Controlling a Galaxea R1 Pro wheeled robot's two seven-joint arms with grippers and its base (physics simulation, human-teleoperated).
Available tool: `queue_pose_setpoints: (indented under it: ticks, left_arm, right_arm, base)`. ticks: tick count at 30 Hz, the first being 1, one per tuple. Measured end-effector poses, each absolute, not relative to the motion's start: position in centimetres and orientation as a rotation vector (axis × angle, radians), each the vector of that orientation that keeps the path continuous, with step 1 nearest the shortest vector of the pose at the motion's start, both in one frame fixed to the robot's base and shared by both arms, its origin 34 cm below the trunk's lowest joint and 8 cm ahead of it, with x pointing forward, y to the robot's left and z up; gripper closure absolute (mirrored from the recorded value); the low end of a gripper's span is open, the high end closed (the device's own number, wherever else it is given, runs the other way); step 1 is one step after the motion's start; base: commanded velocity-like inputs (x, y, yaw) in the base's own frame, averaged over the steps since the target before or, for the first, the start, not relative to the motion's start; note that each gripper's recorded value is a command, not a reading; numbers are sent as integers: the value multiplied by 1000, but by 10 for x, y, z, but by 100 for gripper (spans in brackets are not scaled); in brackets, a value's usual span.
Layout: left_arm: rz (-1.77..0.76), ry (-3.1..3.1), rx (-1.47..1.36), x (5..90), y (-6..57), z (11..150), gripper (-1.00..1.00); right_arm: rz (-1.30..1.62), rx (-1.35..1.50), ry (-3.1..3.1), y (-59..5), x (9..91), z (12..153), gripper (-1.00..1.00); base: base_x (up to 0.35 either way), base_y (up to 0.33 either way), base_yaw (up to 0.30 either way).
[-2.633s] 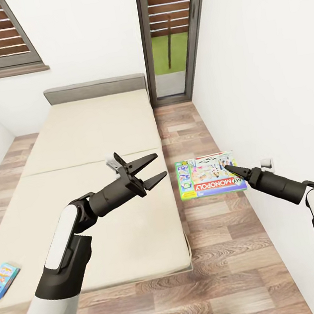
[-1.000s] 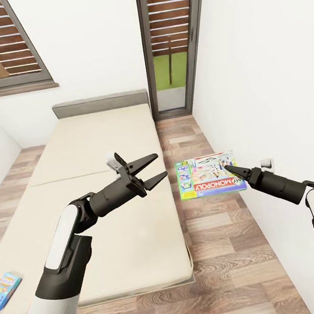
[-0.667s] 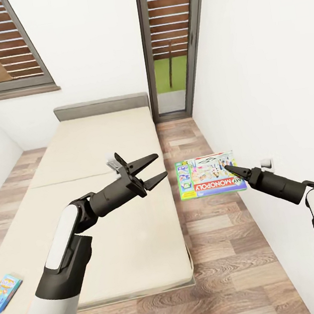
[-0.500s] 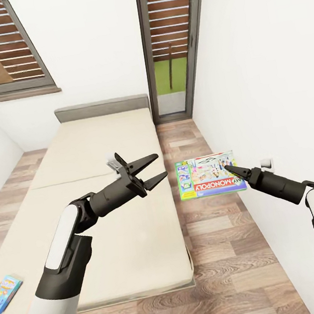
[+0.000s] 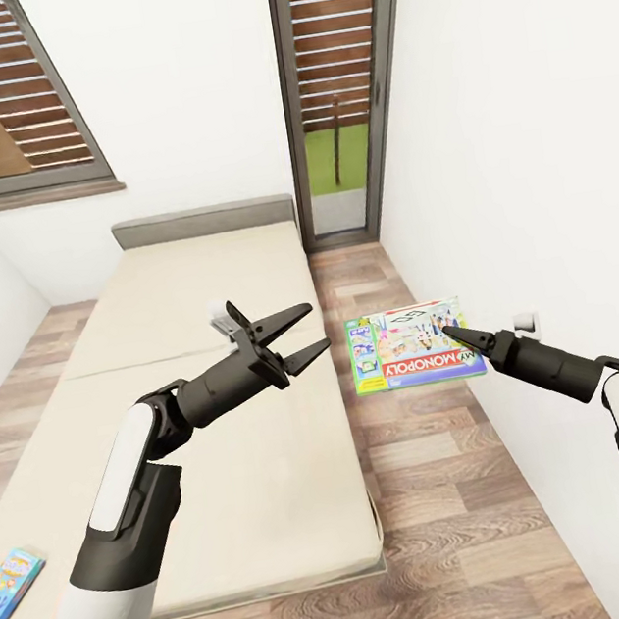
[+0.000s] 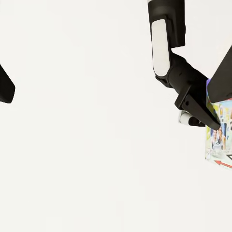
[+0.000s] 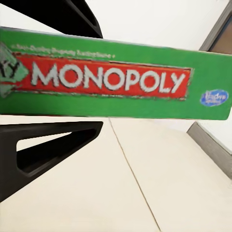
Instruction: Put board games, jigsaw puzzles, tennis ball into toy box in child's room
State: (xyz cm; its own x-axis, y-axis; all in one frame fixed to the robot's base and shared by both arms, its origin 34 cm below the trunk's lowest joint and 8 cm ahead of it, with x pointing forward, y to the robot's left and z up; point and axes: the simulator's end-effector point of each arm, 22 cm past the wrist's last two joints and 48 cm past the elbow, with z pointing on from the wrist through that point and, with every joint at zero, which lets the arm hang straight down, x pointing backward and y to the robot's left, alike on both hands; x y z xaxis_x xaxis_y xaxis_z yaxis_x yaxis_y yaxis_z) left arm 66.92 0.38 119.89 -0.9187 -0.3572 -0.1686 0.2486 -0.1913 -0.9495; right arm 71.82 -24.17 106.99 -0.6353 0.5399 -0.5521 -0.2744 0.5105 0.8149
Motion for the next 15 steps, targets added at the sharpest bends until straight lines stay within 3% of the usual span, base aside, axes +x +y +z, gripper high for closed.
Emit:
queue_pose_setpoints:
  ticks: [15]
  left_arm:
    - [-2149,1681,-100,665,4,1212,-100]
  right_arm:
    - [1219,199,1887,-242,716,1086,100]
  base:
    - [0,0,0]
